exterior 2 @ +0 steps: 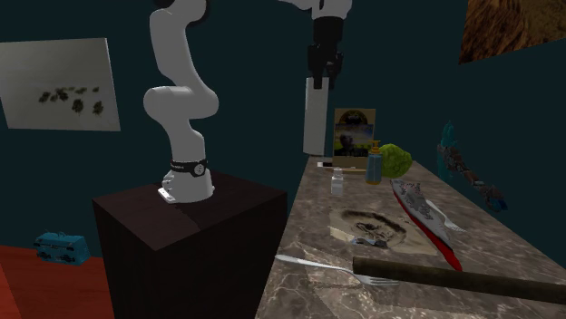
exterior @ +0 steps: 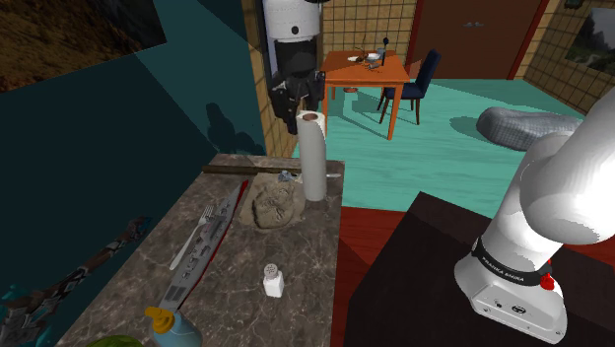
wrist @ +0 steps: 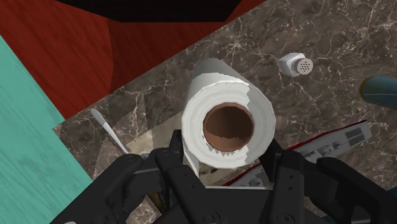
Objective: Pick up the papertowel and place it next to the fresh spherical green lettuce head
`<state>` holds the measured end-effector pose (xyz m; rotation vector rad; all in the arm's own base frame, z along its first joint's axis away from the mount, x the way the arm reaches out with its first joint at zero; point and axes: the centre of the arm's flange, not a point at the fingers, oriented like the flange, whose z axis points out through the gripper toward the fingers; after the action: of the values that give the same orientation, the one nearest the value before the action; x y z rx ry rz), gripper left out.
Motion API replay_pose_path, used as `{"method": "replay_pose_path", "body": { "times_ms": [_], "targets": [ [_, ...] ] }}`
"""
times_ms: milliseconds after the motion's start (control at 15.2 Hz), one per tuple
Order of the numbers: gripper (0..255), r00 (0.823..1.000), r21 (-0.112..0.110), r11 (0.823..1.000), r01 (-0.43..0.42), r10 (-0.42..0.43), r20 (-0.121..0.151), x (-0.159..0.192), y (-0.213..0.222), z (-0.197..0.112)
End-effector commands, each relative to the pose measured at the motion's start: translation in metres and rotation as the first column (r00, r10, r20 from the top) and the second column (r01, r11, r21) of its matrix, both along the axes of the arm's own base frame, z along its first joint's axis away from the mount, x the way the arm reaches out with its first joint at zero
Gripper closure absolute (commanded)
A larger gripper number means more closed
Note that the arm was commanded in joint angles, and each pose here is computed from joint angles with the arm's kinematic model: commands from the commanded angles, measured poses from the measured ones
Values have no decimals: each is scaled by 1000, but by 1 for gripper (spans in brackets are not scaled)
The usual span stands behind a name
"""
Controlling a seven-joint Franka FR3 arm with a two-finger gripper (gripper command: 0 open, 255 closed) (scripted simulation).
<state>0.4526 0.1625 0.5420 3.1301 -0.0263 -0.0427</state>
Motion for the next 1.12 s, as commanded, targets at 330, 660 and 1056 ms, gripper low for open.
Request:
{"method": "replay_pose_path", "body": {
  "times_ms": [330, 660, 1056],
  "targets": [
    [255, 1000, 0, 1000, 0, 0, 0, -1, 0, 38],
    [255, 1000, 0, 1000, 0, 0, 0, -1, 0, 64],
    [255, 1000, 0, 1000, 0, 0, 0, -1, 0, 95]
  ]
}}
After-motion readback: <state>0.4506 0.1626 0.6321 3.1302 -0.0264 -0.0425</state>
